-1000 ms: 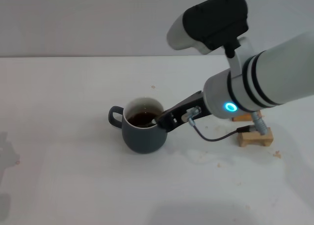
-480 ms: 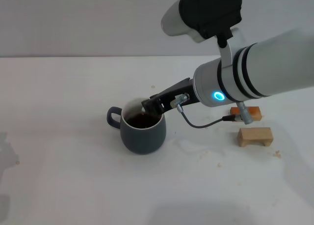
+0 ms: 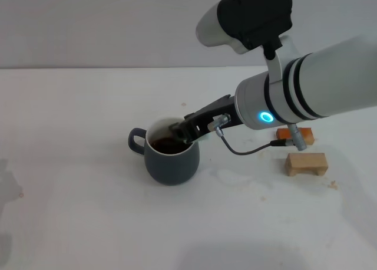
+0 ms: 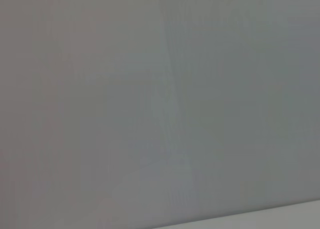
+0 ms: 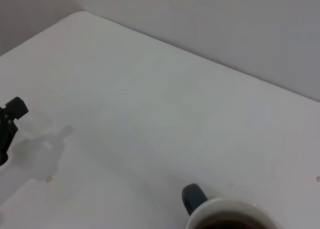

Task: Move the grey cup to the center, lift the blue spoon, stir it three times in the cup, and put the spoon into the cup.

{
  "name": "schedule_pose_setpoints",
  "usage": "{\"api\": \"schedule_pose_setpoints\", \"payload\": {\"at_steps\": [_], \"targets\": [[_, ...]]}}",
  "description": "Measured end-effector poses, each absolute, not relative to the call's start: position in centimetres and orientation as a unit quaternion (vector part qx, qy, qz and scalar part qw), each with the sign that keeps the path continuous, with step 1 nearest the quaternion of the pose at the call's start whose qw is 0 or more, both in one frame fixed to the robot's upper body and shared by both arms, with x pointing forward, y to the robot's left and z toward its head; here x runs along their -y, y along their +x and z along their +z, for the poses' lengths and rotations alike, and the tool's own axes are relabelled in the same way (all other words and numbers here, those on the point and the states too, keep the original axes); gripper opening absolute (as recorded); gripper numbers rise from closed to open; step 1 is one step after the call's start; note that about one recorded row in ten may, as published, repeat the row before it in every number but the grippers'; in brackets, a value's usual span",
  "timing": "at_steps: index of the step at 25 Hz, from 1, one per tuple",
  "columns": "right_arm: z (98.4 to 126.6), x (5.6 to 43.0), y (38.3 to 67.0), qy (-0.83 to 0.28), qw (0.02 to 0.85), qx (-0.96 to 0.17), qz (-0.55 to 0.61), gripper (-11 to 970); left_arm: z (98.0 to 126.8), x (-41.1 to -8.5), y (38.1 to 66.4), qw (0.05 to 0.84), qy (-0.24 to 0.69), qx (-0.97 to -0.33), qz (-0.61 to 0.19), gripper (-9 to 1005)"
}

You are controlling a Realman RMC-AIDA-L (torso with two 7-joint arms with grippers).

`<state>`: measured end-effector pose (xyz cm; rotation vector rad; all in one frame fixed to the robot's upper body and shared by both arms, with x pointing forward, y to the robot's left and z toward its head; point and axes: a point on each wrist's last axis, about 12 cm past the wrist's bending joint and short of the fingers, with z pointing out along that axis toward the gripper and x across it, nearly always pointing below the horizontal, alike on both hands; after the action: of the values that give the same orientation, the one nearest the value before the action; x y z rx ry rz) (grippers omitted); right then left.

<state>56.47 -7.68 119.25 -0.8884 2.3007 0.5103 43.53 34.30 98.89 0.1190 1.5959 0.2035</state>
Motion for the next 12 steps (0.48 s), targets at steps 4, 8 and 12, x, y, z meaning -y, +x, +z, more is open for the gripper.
{"api": "schedule_pose_setpoints", "payload": {"at_steps": [4, 8, 12], "targets": [[120.7, 8.3, 56.5, -0.336, 0.357, -0.850, 0.191, 321, 98.9, -34.3, 43.5, 0.692, 0.053, -0.714, 0.091, -2], [122.0, 8.9, 56.7, -0.334, 0.433, -0.820, 0.169, 322, 98.9, -34.3, 43.6, 0.693, 0.052, -0.714, 0.091, -2], [122.0, 10.3, 56.2, -0.315, 0.566, -0.750, 0.133, 322, 98.9, -34.2, 43.6, 0.694, 0.051, -0.713, 0.090, -2]]}}
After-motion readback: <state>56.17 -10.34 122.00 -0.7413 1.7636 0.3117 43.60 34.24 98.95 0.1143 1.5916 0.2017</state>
